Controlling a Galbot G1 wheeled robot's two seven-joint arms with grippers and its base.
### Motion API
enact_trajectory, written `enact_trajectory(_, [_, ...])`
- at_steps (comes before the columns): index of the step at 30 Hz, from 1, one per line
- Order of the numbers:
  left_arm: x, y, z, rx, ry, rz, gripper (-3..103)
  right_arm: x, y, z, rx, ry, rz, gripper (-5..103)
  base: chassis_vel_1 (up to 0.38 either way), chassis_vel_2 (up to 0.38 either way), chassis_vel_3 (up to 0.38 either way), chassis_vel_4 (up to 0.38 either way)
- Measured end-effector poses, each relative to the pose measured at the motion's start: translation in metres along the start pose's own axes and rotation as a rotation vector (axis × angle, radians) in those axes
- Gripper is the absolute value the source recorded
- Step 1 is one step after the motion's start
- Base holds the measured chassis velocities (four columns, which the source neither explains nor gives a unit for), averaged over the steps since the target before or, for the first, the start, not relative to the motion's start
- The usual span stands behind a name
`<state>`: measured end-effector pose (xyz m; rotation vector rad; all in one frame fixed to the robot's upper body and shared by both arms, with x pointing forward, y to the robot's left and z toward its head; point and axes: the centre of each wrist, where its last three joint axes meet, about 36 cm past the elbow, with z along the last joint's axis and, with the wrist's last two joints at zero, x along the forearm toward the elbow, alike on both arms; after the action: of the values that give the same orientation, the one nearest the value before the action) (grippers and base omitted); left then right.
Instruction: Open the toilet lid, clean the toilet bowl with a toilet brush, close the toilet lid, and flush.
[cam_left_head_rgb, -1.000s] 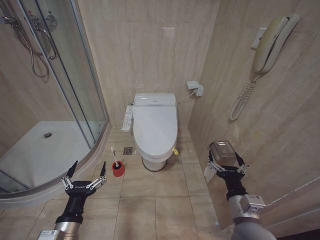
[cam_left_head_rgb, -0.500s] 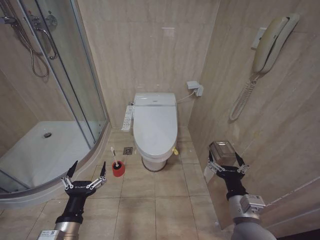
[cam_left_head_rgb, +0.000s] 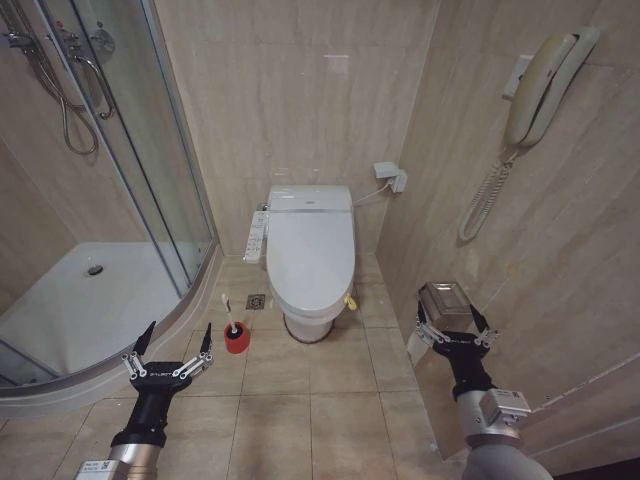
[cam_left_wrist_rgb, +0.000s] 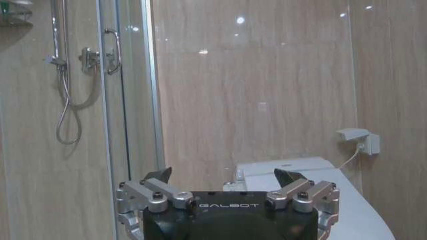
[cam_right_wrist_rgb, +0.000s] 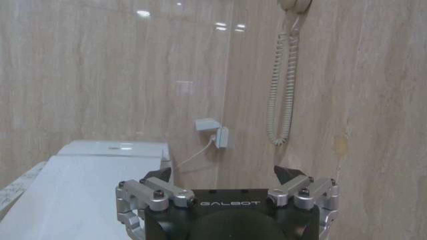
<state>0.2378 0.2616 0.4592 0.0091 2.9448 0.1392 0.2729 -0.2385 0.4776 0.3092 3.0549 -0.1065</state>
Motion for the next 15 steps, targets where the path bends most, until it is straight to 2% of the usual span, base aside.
enact_trajectory(15, [0.0000, 0.0000, 0.0000, 0.000, 0.000, 0.000, 100, 0.0000, 0.0000, 0.0000, 0.000, 0.000, 0.000, 100, 0.000, 0.000, 0.000, 0.000])
